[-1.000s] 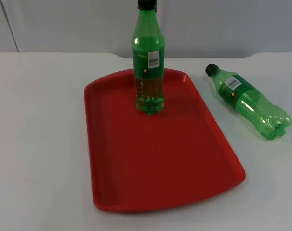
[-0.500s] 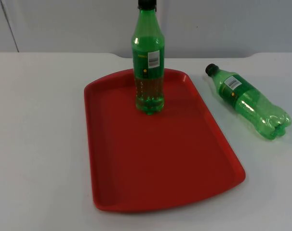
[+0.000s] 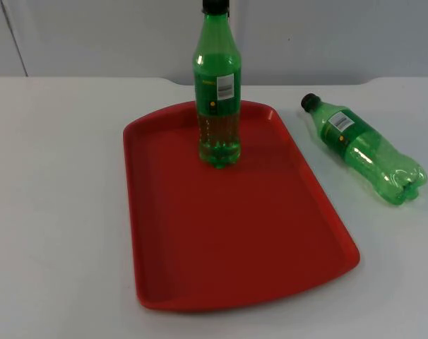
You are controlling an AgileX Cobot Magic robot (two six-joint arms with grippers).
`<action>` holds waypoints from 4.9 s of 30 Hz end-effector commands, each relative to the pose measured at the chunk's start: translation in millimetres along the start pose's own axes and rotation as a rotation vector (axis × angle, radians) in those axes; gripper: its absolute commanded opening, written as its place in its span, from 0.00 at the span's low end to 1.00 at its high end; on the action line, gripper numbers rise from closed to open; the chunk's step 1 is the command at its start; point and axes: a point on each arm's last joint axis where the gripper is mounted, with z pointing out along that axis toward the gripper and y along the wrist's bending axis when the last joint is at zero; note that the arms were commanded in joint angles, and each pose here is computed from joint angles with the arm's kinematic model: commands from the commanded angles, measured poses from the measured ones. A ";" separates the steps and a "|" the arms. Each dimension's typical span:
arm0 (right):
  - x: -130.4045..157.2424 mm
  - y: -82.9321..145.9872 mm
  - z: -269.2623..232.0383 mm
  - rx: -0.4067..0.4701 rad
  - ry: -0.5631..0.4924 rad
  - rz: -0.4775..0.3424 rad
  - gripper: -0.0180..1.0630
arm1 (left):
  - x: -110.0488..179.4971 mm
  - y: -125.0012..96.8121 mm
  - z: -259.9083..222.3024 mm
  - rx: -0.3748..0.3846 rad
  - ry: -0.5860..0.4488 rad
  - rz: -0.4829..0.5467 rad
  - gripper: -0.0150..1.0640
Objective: Place the bottle upright on the tray.
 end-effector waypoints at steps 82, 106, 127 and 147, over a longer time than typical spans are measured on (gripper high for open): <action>-259.1 6.1 260.8 -0.078 0.464 -0.121 0.99 | 1.9 -15.1 -0.7 0.172 0.011 -0.031 0.99; -210.1 59.9 452.4 -0.160 0.713 -0.162 0.98 | 1.9 -15.0 -0.7 0.170 0.010 -0.030 0.99; -139.2 78.3 523.1 -0.180 0.797 -0.184 0.98 | 1.9 -15.0 -0.7 0.170 0.010 -0.030 0.99; -101.7 79.9 550.8 -0.184 0.835 -0.187 0.96 | 1.9 -15.0 -0.7 0.170 0.010 -0.030 0.99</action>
